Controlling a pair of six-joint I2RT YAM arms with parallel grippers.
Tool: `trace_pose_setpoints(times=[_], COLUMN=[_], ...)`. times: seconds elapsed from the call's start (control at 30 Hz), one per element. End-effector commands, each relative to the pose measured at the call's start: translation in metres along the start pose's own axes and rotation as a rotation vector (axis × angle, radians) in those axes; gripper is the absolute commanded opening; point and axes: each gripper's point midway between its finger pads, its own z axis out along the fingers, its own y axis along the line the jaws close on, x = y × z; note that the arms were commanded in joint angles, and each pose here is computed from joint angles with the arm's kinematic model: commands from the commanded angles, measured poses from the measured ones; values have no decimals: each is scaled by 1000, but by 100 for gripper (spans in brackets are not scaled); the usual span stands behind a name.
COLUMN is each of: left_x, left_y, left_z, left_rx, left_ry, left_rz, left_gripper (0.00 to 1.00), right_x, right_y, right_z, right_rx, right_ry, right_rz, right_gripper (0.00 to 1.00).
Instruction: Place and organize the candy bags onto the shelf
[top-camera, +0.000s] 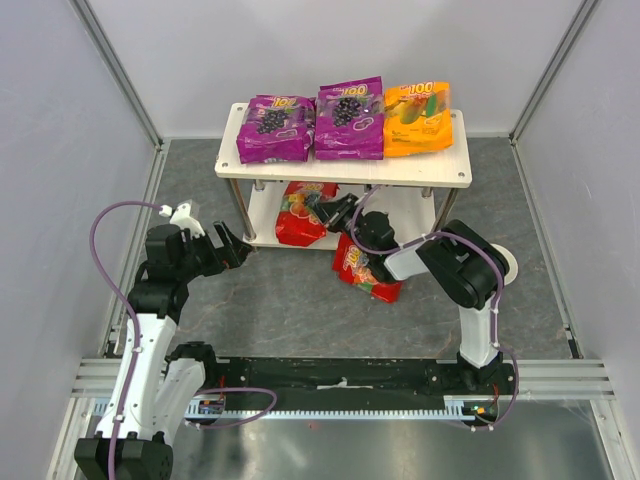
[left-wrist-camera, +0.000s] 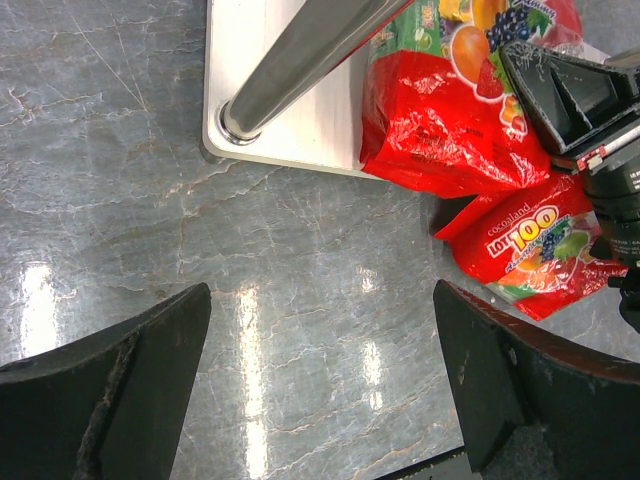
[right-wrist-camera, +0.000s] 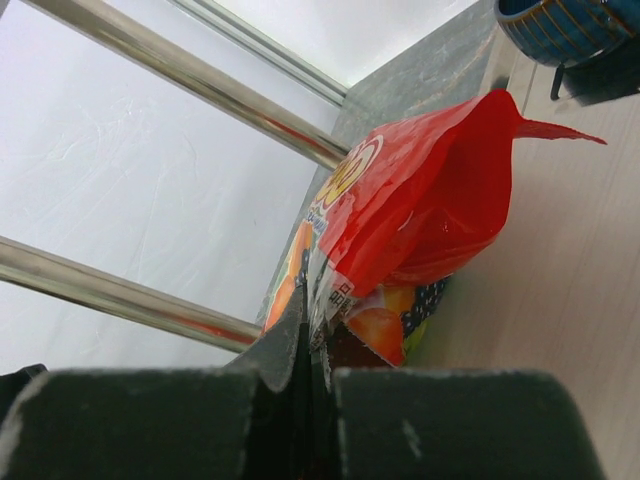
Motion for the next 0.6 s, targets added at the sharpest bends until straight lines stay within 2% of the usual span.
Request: trace_pose_setpoints(times=[0.0,0.13,0.2,0.23,0.33,0.4,0.57], left_x=[-11,-12,-12,-12,-12,-12,-13], left_y=[-8,-8,-9,-9,-9,-9,-8], left_z=[-2,-3,-3,-3,-3,-3,-3], left_rx=[28,30,31,30,31,31,30], left_ry=[-38,-42,-41,-42,-40,-41,-45], left_rz=[-8,-6,-4,-6,-7,-6,-5], left_gripper=[99,99,99,99,99,99,99], right_x=[-66,-66,-66,-66,-68,-69,-71], right_y=[91,91,92,93,93,92,87], right_z=[4,10,11,11,11,9,5], right_rx=[-348,-354,-359,-363,-363,-360,-345], right_ry=[-217,-190,-186,-183,-185,-187,-191], right_rz=[25,12,11,11,8,6,0], right_gripper=[0,1,14,25,43,50,57])
